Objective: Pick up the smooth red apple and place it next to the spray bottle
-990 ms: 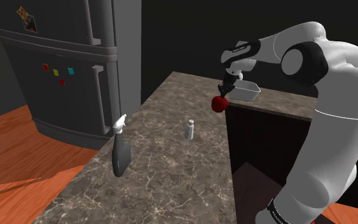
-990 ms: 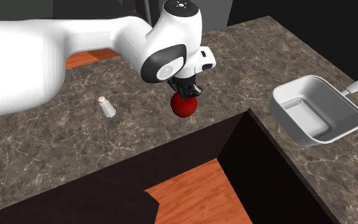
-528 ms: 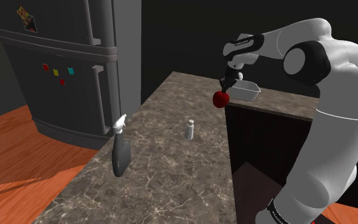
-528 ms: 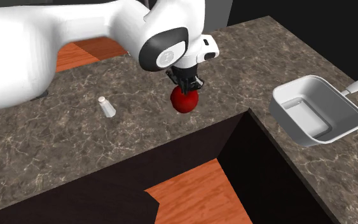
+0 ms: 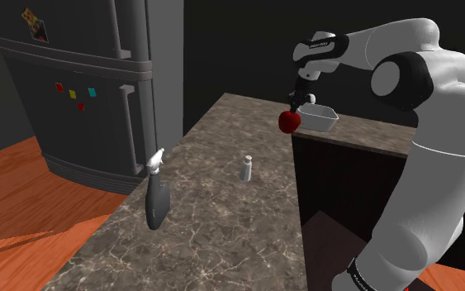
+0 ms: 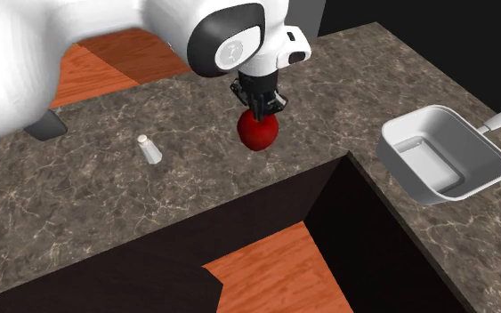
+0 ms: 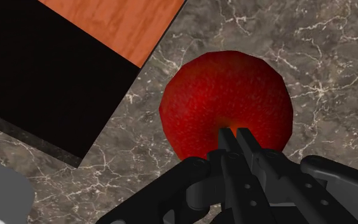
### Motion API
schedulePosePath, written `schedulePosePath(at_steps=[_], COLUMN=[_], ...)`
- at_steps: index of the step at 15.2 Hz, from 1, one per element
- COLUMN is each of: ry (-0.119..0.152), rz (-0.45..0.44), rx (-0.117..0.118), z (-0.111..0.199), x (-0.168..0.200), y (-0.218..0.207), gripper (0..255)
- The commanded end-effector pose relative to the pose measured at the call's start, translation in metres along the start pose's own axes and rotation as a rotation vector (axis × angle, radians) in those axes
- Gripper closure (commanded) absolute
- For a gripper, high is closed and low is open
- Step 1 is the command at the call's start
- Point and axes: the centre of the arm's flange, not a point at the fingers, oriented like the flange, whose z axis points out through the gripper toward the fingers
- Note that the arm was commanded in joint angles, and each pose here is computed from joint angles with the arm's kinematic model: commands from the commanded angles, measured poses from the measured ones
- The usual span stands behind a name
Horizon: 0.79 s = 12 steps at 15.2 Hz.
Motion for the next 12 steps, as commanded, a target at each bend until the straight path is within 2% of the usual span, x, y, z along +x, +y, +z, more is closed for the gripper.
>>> schedulePosePath(at_steps=[1, 12], ry=[0.0, 0.0], rz=[0.0, 0.0], rx=[0.0, 0.0], z=[-0.011, -0.068], x=[0.001, 0.009], y=[0.0, -0.002], gripper=[255, 255])
